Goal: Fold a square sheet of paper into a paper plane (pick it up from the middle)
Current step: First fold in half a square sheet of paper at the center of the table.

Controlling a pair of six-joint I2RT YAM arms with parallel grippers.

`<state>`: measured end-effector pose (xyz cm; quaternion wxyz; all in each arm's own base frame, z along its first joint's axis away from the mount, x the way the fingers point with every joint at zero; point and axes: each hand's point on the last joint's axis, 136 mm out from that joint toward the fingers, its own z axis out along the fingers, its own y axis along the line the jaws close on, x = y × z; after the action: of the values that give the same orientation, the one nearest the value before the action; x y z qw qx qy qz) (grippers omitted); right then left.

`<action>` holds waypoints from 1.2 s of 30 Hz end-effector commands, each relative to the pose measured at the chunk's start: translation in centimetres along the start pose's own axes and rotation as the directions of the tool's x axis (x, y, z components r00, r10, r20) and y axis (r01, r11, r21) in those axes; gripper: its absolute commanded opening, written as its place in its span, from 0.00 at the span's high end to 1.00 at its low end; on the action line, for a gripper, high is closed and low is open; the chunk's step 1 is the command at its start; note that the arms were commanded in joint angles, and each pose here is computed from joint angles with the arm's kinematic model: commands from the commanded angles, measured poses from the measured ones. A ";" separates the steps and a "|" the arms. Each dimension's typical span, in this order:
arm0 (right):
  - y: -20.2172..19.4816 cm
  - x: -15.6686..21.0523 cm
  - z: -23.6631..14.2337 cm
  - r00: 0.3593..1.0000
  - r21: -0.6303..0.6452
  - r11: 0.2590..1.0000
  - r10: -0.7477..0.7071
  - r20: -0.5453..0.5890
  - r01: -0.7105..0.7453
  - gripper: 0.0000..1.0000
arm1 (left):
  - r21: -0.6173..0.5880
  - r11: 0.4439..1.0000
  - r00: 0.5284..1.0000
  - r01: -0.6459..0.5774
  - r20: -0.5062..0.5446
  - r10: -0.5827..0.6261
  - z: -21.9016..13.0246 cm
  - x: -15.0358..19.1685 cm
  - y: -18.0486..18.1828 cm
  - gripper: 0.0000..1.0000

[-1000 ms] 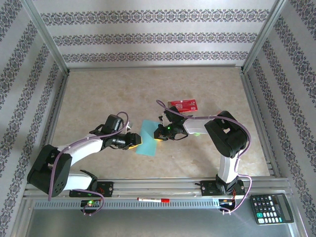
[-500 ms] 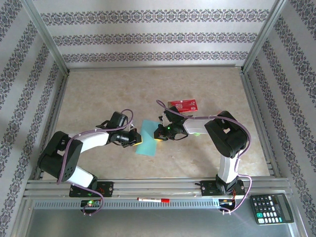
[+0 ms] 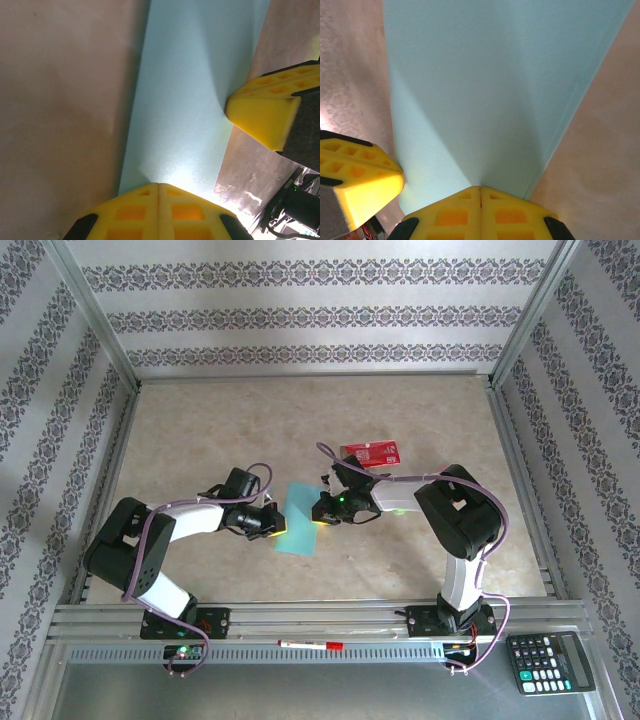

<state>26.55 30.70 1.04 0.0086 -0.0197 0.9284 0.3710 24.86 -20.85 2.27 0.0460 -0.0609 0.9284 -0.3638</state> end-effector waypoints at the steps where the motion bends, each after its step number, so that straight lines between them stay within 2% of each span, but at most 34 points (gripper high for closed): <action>1: -10.3 4.3 0.5 0.986 0.358 0.924 0.160 -0.048 -0.133 1.00 | -0.029 1.000 1.000 -0.001 -0.010 0.001 0.3 0.2 1.3 1.00; 11: -10.0 4.0 0.4 0.987 0.352 0.927 0.155 -0.041 -0.131 1.00 | -0.079 0.996 0.999 0.029 -0.029 -0.031 0.5 1.3 3.5 1.00; 15: -8.7 3.3 0.1 0.990 0.315 0.941 0.141 -0.031 -0.124 0.94 | -0.089 0.995 0.998 0.045 -0.045 -0.049 0.8 1.9 4.2 1.00; 17: -7.3 2.3 -0.2 0.992 0.269 0.956 0.122 -0.014 -0.114 0.89 | -0.093 0.994 0.997 0.054 -0.052 -0.059 0.9 2.3 4.6 1.00; 21: -2.6 -0.5 -1.1 0.997 0.089 0.993 0.071 0.027 -0.073 0.83 | -0.088 0.994 0.994 0.071 -0.075 -0.078 1.4 3.0 5.0 1.00; 26: 2.9 -2.9 -2.7 0.994 -0.072 0.997 -0.003 0.106 0.011 0.81 | -0.085 0.994 0.993 0.067 -0.091 -0.075 1.5 3.3 5.2 1.00; 29: 4.9 -3.3 -2.7 0.993 -0.118 0.992 -0.024 0.115 0.037 0.82 | -0.088 0.994 0.992 0.067 -0.098 -0.075 1.5 3.5 5.3 1.00; 33: 6.7 -3.3 -1.5 0.995 -0.143 0.988 -0.046 0.094 0.059 0.92 | -0.100 0.992 0.992 0.071 -0.100 -0.081 1.5 3.6 5.6 1.00; 36: 7.8 -3.5 -0.6 0.996 -0.156 0.985 -0.054 0.077 0.066 0.95 | -0.103 0.992 0.991 0.078 -0.102 -0.089 1.4 3.6 5.8 1.00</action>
<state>29.45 34.42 6.44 0.0559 -0.0264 0.9018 0.4276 24.59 -20.86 1.39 0.0412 -0.0508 0.9159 -0.3960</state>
